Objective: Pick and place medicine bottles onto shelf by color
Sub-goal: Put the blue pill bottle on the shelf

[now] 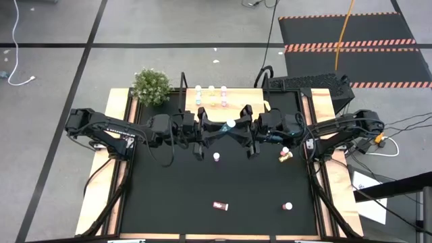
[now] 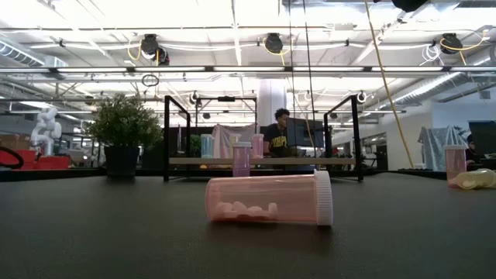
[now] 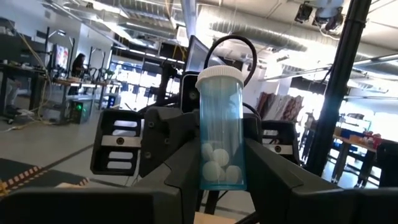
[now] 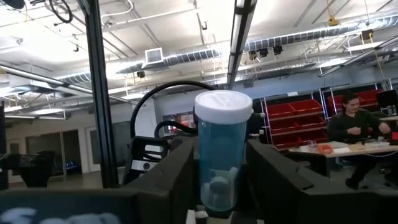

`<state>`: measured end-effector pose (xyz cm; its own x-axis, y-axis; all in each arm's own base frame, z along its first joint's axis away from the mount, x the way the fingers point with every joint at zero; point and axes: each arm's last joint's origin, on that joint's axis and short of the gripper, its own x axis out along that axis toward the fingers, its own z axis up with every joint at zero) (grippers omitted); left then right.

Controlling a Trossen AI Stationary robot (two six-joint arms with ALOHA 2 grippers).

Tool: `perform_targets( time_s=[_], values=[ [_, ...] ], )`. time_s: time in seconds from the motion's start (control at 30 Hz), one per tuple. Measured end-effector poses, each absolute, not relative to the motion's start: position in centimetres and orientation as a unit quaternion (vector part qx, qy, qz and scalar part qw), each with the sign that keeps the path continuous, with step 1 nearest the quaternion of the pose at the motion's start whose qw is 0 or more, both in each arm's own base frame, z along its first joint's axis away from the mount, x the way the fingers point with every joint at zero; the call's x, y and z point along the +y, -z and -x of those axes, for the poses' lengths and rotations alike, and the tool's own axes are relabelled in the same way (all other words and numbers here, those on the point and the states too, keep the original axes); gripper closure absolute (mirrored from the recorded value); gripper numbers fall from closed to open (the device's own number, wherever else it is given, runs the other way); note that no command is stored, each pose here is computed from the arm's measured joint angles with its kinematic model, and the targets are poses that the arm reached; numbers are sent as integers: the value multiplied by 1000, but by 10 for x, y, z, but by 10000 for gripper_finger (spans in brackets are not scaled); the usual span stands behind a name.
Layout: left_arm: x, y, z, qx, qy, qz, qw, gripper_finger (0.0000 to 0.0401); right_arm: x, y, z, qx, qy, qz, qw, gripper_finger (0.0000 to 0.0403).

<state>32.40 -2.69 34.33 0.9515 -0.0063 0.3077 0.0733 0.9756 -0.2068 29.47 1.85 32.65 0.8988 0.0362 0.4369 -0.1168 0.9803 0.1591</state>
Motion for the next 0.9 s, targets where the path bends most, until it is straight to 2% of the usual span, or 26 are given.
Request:
perform_targets(
  time_s=[0.2, 0.37, 0.47, 0.67, 0.9],
  values=[
    [-27, -343, -324, -150, 18, 107, 983, 284, 19, -326, -295, -221, -39, -87, 971, 297],
    [-25, -340, -324, -131, -5, 157, 979, 275, 18, -325, -295, -213, -33, -81, 973, 305],
    [-25, -336, -325, -115, -12, 169, 979, 248, 18, -323, -296, -200, -28, -70, 977, 305],
    [-20, -340, -317, -65, -30, 158, 985, 164, 17, -320, -292, -141, -6, -52, 989, 303],
    [-19, -373, -305, 47, -42, 90, 994, 96, 14, -313, -275, -18, 38, -32, 999, 303]
  ],
)
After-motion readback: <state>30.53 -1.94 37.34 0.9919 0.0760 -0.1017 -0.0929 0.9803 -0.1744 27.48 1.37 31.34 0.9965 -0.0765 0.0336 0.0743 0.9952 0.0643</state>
